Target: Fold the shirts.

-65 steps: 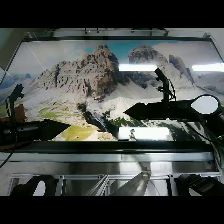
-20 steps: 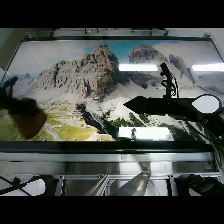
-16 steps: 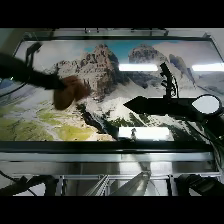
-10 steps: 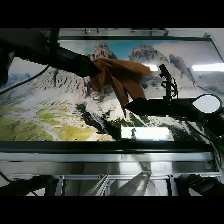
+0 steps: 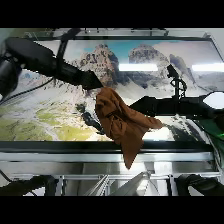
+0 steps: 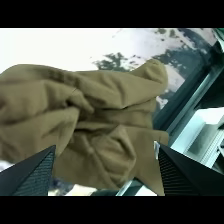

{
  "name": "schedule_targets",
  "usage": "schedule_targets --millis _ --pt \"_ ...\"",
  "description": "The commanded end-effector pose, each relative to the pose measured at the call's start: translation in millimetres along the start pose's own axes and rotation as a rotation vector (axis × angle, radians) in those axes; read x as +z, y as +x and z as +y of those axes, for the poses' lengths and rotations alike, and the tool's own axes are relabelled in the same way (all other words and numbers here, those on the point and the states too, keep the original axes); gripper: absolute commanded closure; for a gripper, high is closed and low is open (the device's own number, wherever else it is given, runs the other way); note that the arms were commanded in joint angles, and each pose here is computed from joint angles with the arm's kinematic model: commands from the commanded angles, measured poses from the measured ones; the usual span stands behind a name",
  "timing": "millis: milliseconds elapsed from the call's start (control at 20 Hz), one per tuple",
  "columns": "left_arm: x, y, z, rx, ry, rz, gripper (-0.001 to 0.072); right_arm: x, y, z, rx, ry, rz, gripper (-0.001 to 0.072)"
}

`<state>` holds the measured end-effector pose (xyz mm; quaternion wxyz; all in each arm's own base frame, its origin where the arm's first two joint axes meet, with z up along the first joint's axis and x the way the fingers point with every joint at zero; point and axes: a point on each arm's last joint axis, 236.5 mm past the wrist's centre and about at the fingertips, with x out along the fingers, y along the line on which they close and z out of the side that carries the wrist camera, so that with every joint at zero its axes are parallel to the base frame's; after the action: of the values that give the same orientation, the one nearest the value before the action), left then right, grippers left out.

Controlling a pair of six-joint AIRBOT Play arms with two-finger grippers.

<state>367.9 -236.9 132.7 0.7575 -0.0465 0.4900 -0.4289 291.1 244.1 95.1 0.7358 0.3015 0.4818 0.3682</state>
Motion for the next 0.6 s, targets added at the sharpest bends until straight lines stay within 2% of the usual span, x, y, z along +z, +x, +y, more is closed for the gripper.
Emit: schedule_targets --millis 0,150,300,450,550 --pt "-23.9 -37.3 44.1 0.021 -0.144 0.039 -0.0005 -3.8 -14.5 -49.0 -0.174 0.017 0.029 0.0251" --pt "-71.8 -33.1 83.0 0.009 -0.341 0.100 -0.0004 -4.7 -31.7 -96.3 -0.343 0.041 0.039 0.0251" --pt "-120.5 1.4 94.6 -0.022 -0.478 0.168 -0.0004 -15.3 -21.1 -114.3 -0.358 0.085 0.085 0.0251" --pt "-139.8 40.6 90.8 -0.016 -0.462 0.183 -0.0004 -28.7 -3.6 -141.0 -0.371 0.163 0.152 0.0251" --pt "-134.7 64.4 85.9 0.013 -0.423 0.153 -0.0003 -30.1 13.4 -147.9 -0.323 0.180 0.173 0.0251"
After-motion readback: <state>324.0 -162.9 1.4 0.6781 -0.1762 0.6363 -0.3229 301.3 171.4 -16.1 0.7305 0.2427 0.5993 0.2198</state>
